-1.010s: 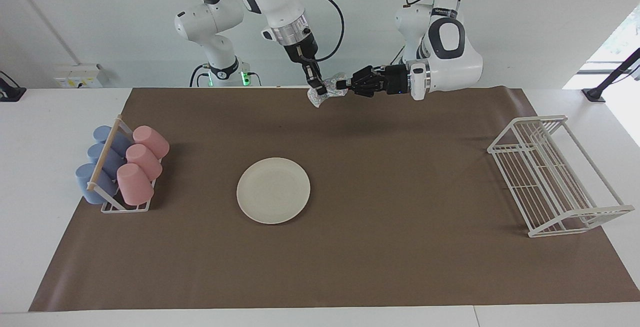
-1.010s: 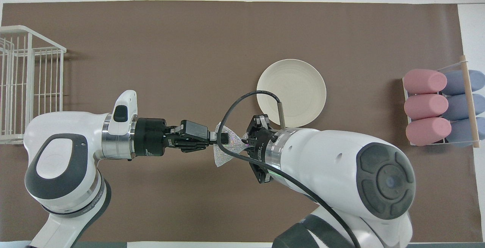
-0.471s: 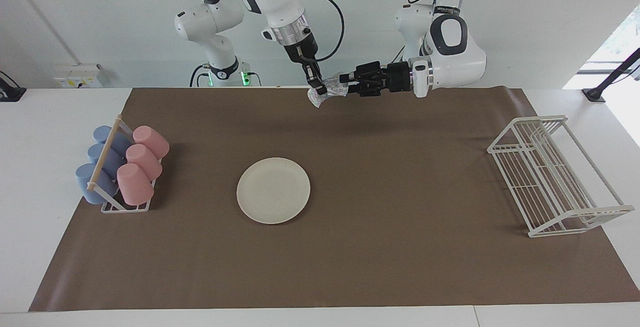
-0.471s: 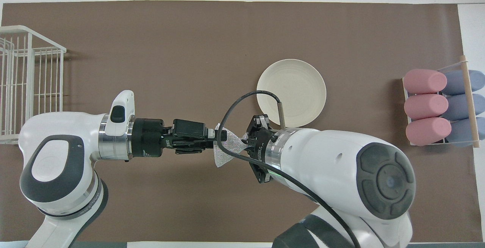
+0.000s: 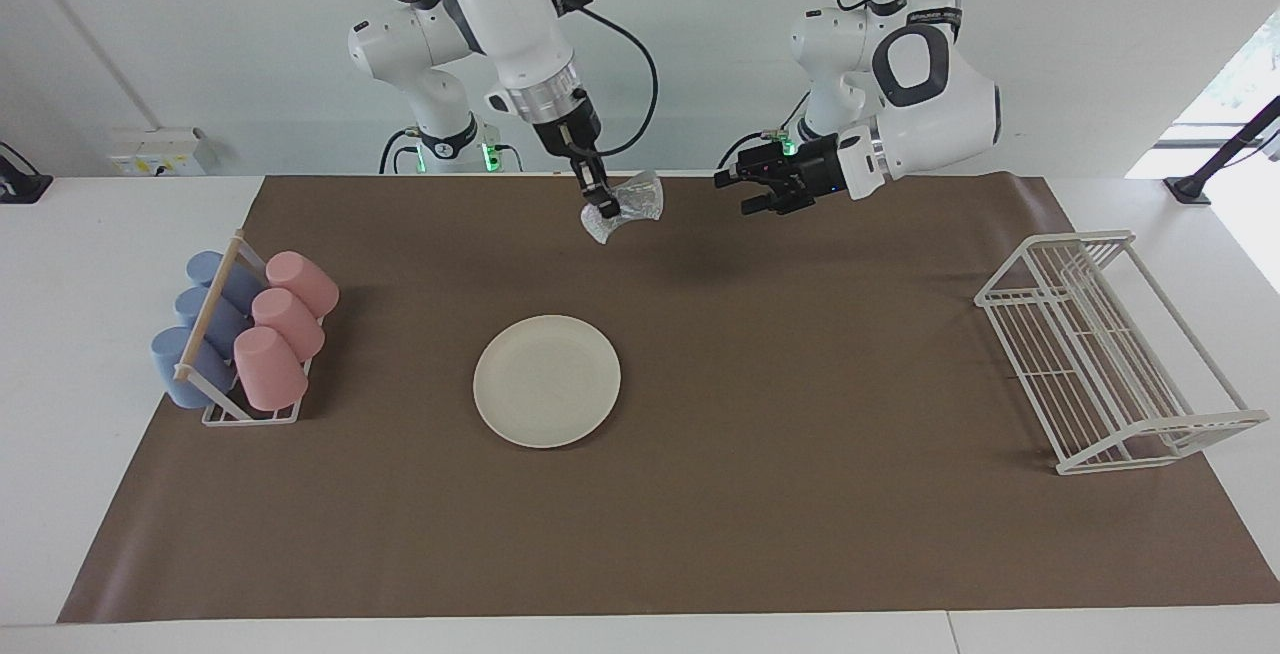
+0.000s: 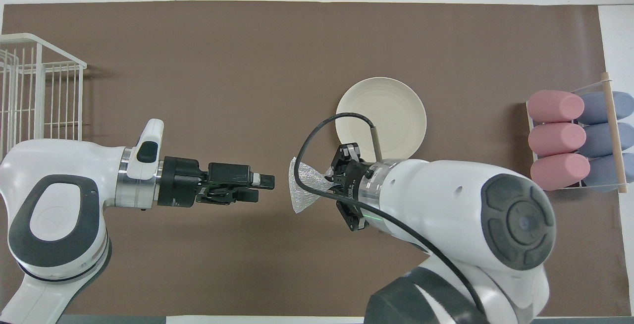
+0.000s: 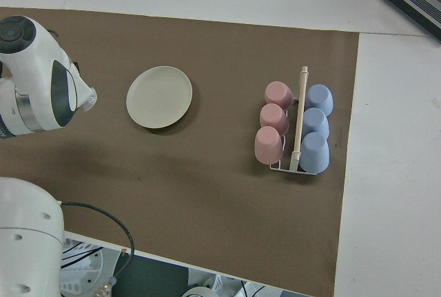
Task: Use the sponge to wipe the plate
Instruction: 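Rub the sponge over the plate surface with the right gripper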
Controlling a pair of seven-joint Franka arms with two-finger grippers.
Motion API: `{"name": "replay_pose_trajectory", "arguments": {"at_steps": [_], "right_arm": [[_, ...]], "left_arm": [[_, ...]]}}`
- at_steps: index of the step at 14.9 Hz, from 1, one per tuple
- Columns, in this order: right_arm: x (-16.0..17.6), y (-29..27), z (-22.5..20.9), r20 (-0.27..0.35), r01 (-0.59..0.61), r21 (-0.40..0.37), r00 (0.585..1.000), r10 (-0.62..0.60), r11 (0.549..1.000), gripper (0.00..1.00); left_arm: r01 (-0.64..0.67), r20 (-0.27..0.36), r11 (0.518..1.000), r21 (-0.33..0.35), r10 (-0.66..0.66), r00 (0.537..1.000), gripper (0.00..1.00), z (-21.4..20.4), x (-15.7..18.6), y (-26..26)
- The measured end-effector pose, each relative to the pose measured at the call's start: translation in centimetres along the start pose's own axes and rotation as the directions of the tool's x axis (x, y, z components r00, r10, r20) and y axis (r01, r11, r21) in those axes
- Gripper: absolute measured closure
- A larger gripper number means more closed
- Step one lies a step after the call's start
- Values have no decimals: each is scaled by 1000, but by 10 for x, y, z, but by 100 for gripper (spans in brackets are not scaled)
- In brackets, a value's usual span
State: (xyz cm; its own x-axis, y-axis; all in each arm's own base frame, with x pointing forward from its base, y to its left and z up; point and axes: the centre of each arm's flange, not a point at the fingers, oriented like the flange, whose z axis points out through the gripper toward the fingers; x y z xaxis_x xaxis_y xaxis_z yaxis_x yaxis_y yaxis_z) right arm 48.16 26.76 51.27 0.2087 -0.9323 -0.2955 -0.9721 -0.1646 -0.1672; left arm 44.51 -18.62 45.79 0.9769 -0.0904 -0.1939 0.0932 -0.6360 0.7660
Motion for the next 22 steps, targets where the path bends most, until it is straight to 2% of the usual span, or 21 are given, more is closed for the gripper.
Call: {"name": "replay_pose_trajectory", "arguments": {"at_steps": [3, 6, 8, 10, 14, 17, 22], "right_arm": [[38, -19, 71, -30, 40, 28, 999, -39, 999, 91], [77, -20, 139, -67, 86, 33, 994, -84, 996, 91], [99, -19, 156, -81, 104, 14, 991, -103, 994, 91], [111, -19, 165, -89, 104, 10, 991, -102, 995, 91], [120, -17, 175, -93, 90, -2, 992, -90, 996, 91], [149, -17, 174, -104, 82, -9, 991, -83, 997, 91], [180, -15, 173, -112, 148, -25, 982, -150, 989, 91]], "left_arm": [[-31, -30, 985, 168, 37, 999, 0, -32, 8, -21], [-61, -28, 940, 335, 74, 997, 0, -53, 12, -38], [-82, -18, 885, 458, 102, 995, 0, -67, 14, -49], [-91, -23, 833, 545, 123, 992, 0, -84, 17, -56], [-81, -44, 813, 577, 130, 991, 0, -99, 19, -61], [-73, -54, 813, 578, 128, 990, 0, -103, 20, -62], [-73, -66, 812, 580, 135, 989, 0, -106, 22, -61]]}}
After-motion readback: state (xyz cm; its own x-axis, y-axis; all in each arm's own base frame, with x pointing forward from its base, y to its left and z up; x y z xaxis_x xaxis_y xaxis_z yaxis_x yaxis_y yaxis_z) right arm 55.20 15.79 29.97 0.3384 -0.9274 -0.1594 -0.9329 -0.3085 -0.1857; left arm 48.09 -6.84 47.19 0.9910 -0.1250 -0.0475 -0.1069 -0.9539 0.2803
